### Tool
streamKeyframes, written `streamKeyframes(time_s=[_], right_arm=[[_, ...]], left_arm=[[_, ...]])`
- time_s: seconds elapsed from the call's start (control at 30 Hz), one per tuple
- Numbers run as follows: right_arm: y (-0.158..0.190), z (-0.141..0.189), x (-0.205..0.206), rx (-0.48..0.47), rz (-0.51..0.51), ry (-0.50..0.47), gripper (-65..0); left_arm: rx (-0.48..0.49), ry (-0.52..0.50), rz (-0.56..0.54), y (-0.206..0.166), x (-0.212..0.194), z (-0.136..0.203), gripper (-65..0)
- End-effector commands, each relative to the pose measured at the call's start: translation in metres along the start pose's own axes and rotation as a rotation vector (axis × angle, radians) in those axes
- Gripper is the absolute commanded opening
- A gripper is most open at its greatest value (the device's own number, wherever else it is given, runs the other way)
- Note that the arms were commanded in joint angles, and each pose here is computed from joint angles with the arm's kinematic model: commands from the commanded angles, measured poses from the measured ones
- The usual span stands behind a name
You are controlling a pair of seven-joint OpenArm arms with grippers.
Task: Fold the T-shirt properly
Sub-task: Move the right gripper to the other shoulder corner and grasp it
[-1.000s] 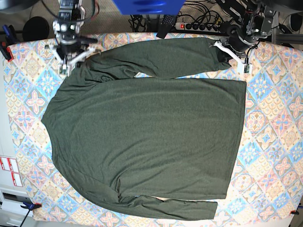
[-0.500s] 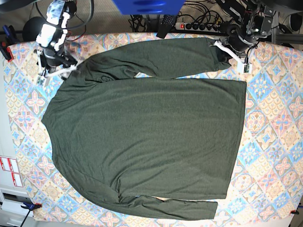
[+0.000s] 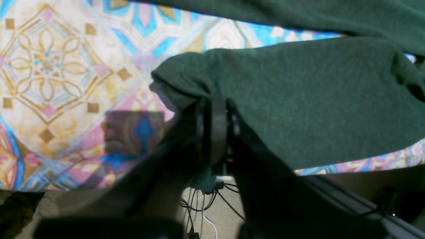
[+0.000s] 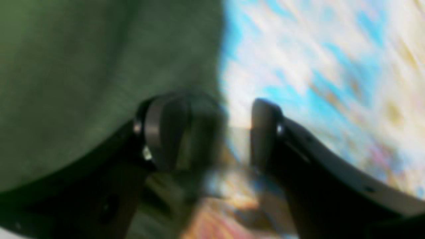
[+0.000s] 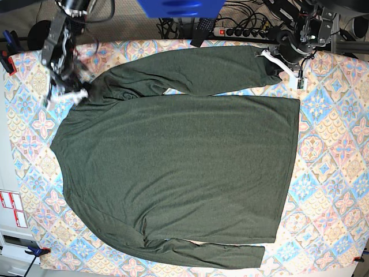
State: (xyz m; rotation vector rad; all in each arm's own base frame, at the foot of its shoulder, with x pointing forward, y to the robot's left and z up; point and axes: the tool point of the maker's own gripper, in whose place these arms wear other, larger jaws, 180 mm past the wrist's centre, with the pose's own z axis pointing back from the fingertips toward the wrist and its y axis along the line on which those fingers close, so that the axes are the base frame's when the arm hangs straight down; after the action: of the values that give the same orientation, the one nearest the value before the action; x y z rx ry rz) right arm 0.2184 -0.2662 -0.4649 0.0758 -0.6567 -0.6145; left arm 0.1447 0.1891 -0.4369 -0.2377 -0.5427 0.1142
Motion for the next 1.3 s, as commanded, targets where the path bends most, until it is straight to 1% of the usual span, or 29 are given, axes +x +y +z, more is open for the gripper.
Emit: streamKeyframes(time_s=[0.0, 0.2, 0.3, 0.5, 0.67, 0.73, 0.83, 0.93, 1.07, 1.2, 1.27], right_arm=[[-0.01, 0.002, 0.0, -0.021, 0.006, -0.003, -31.2], [-0.016, -0.003, -0.012, -0.033, -0.006, 0.033, -31.2], [-0.006, -0.008, -0.002, -0.014, -0.014, 0.018, -31.2], [-0.008, -0.013, -0.01, -0.019, -0.026, 0.044, -31.2], [0.013, -0.017, -0.019, 0.024, 0.021, 0.071, -31.3], [0.025, -0.017, -0.022, 0.069, 0.06, 0.079, -31.9], [0.042, -0.016, -0.026, 0.155, 0.124, 0.085, -36.5], [0.049, -0.015, -0.026, 0.197, 0.154, 0.084, -42.3], [0.048, -0.015, -0.025, 0.2, 0.155, 0.082, -50.0], [0.049, -0.014, -0.023, 0.202, 0.157, 0.071, -62.1], [0.049, -0.013, -0.023, 0.201, 0.158, 0.069, -64.7]], left_arm=[[-0.006, -0.022, -0.006, -0.001, 0.006, 0.003, -65.0], [-0.007, -0.022, -0.005, -0.001, 0.006, 0.003, -65.0], [-0.007, -0.022, -0.005, -0.001, 0.006, 0.003, -65.0], [-0.007, -0.022, -0.005, -0.001, 0.006, 0.003, -65.0], [-0.007, -0.022, -0.005, -0.001, 0.006, 0.003, -65.0], [-0.007, -0.022, -0.005, -0.001, 0.006, 0.003, -65.0], [-0.007, -0.022, -0.005, -0.001, 0.006, 0.003, -65.0], [-0.007, -0.023, -0.005, -0.001, 0.006, 0.003, -65.0], [-0.006, -0.025, -0.006, -0.001, 0.006, 0.003, -65.0], [-0.007, -0.027, -0.008, -0.001, 0.007, 0.003, -65.0], [-0.006, -0.027, -0.01, -0.001, 0.007, 0.003, -65.0]])
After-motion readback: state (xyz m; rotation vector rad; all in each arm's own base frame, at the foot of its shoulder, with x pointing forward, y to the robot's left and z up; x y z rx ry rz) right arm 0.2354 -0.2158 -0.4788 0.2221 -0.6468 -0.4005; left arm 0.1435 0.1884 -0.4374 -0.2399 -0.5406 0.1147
